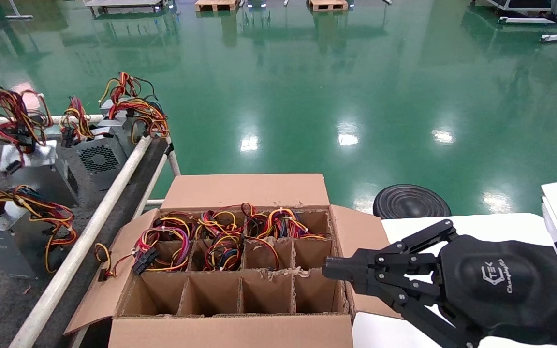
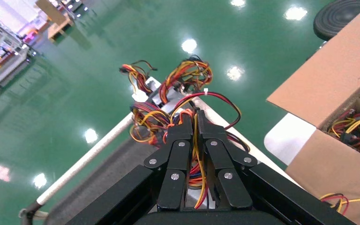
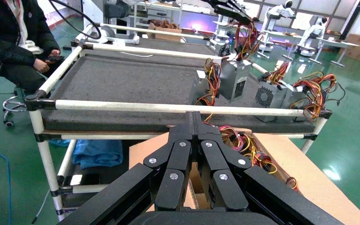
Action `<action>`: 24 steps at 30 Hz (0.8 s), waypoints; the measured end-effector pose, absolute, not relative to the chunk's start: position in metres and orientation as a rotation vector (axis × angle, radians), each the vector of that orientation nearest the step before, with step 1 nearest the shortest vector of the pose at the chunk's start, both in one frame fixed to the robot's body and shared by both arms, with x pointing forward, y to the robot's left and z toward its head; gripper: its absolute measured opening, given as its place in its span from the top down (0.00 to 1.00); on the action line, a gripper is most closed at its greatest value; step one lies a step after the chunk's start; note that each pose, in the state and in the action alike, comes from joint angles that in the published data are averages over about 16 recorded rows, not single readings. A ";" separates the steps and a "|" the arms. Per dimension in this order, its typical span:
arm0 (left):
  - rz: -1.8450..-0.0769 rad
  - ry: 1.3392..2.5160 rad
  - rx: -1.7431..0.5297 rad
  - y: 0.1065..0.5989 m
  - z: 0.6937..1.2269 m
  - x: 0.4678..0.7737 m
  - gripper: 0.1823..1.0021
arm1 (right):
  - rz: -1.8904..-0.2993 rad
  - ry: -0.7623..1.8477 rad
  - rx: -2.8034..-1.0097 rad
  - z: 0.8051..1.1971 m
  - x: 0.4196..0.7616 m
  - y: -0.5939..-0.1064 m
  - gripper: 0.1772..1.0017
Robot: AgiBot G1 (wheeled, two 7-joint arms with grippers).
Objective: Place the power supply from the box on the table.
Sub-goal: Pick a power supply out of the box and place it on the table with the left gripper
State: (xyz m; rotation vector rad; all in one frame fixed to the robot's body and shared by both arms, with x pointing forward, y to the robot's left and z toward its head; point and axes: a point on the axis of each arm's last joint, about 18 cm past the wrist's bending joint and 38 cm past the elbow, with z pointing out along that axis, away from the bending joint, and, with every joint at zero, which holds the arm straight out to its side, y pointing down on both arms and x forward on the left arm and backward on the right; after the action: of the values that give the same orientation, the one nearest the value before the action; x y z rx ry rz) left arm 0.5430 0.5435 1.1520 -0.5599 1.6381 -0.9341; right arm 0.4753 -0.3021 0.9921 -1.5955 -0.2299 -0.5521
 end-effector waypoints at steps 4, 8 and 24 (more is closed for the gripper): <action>-0.944 1.649 -0.571 0.544 1.146 0.545 0.98 | -0.552 -0.230 -1.596 0.992 0.475 -0.302 0.98; -0.955 1.658 -0.581 0.544 1.139 0.547 0.98 | -0.552 -0.230 -1.596 0.992 0.475 -0.302 0.98; -1.000 1.690 -0.609 0.543 1.118 0.553 0.98 | -0.552 -0.230 -1.596 0.992 0.475 -0.302 0.98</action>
State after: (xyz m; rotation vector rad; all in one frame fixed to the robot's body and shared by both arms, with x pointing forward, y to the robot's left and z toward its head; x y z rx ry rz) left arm 0.5534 0.5432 1.1176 -0.6094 1.6898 -0.9996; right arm 0.4753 -0.3021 0.9921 -1.5955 -0.2299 -0.5521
